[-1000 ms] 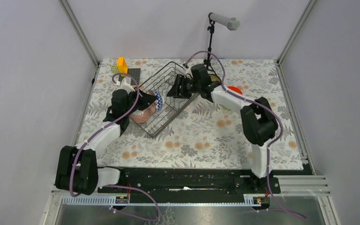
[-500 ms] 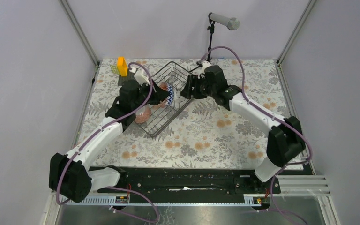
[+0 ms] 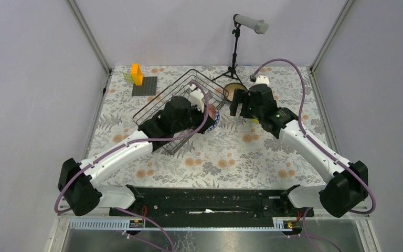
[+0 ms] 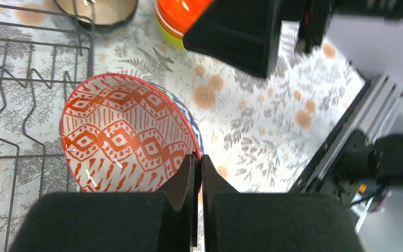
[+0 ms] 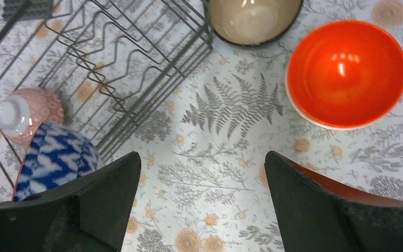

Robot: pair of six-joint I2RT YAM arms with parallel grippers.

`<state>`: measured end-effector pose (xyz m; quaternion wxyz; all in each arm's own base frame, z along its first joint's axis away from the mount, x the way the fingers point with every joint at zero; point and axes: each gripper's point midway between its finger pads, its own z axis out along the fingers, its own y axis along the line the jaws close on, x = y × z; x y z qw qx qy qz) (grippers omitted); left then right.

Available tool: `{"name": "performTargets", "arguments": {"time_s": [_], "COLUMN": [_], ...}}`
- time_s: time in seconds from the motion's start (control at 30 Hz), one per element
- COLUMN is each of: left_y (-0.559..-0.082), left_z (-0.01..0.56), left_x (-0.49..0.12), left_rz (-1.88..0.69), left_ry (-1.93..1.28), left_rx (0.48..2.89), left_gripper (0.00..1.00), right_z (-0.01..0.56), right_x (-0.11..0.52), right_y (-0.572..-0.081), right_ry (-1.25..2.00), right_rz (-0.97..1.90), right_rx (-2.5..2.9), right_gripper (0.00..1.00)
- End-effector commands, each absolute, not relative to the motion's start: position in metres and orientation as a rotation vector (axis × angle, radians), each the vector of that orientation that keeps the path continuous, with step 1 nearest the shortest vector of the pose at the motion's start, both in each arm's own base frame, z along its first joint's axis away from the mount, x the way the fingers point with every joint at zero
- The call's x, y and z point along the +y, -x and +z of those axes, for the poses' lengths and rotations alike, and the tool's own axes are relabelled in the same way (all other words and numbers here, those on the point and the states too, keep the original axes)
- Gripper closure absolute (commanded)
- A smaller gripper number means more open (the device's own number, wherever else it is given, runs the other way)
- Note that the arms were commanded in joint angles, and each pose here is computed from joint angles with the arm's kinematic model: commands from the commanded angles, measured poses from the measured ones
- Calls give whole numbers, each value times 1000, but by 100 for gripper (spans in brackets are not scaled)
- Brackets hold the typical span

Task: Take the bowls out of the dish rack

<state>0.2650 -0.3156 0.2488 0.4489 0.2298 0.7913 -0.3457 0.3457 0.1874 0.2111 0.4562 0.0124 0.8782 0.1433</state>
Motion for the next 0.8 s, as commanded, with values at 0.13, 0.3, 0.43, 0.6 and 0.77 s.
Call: {"name": "performTargets", "arguments": {"time_s": [0.13, 0.3, 0.43, 0.6, 0.77], "left_y": [-216, -198, -181, -165, -161], "left_z": [244, 224, 204, 175, 164], "left_x": [-343, -348, -348, -350, -354], "left_rz": [-774, -719, -656, -563, -497], "left_ry": [-1024, -1149, -1333, -1531, -1606], "left_rx": [1712, 1692, 1610, 1574, 1571], "left_gripper": [100, 100, 100, 100, 100], "right_z": [214, 223, 221, 206, 192], "right_x": [188, 212, 223, 239, 251], "right_y": [-309, -290, -285, -274, -270], "right_ry": [147, 328, 387, 522, 605], "right_rz": [521, 687, 756, 748, 645], "right_rx": [2281, 2316, 2350, 2426, 2469], "right_gripper": [19, 32, 36, 43, 45]}}
